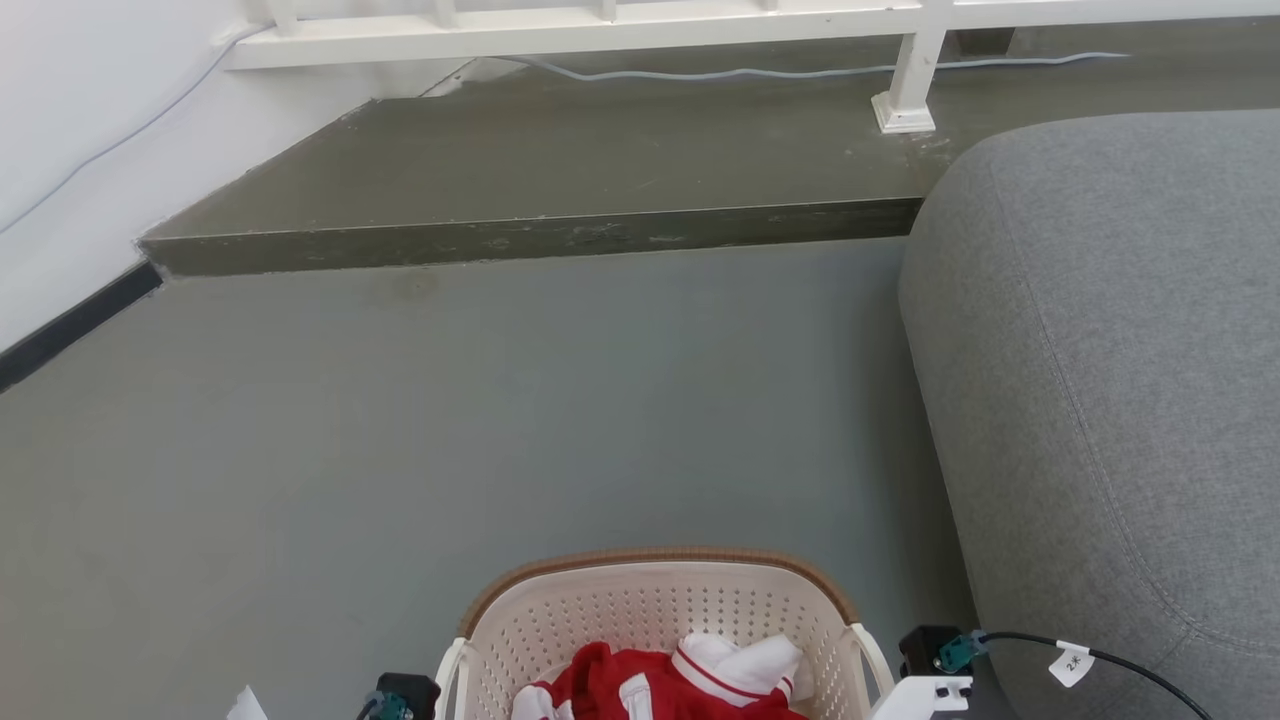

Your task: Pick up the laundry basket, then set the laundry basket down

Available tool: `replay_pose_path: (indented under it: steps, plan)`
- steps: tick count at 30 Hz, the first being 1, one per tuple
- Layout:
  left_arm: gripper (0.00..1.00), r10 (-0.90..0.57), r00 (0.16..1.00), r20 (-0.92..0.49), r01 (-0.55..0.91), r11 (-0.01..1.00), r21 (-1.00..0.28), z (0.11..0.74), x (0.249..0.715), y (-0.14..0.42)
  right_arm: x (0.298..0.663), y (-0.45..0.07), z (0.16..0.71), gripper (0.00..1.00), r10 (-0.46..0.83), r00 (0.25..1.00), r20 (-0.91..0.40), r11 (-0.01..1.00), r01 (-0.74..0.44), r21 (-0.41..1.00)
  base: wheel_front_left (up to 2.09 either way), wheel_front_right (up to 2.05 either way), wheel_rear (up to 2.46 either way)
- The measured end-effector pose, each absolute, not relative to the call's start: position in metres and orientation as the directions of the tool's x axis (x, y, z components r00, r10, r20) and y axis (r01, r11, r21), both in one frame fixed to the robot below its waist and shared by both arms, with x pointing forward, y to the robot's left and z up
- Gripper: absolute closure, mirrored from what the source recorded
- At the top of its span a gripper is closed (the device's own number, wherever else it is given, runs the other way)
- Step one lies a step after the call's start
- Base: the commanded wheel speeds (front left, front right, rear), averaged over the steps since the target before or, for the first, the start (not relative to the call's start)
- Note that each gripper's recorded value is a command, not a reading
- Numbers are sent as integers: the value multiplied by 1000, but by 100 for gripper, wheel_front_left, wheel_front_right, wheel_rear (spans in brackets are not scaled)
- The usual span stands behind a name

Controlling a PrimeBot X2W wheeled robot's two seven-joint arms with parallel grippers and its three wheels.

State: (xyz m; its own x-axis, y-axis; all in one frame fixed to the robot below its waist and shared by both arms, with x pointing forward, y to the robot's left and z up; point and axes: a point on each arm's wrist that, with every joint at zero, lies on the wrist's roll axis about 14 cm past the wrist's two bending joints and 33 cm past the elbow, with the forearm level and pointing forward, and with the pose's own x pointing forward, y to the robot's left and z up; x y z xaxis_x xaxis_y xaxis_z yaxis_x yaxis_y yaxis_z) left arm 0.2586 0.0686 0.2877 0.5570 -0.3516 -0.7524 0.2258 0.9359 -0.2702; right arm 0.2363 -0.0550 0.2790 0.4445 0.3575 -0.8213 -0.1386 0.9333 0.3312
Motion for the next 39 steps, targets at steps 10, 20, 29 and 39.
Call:
replay_pose_path:
  steps: [10, 20, 29, 39]
  plan:
    - [100, -351, 553, -756, 227, 936, -269, 286, 259, 69, 235, -55, 278, 100, 356, 437, -826, 934, -131, 333, 0, 0, 0]
    - [100, -346, 547, -762, 210, 938, -275, 284, 258, 69, 233, -54, 275, 100, 353, 427, -832, 935, -125, 333, 0, 0, 0]
    - [100, -326, 555, -765, 164, 945, -283, 280, 271, 72, 258, -53, 278, 100, 351, 446, -823, 936, -141, 323, 0, 0, 0]
    - [100, -307, 624, -719, 153, 950, -272, 290, 336, 76, 327, -51, 290, 100, 347, 523, -779, 938, -171, 303, 0, 0, 0]
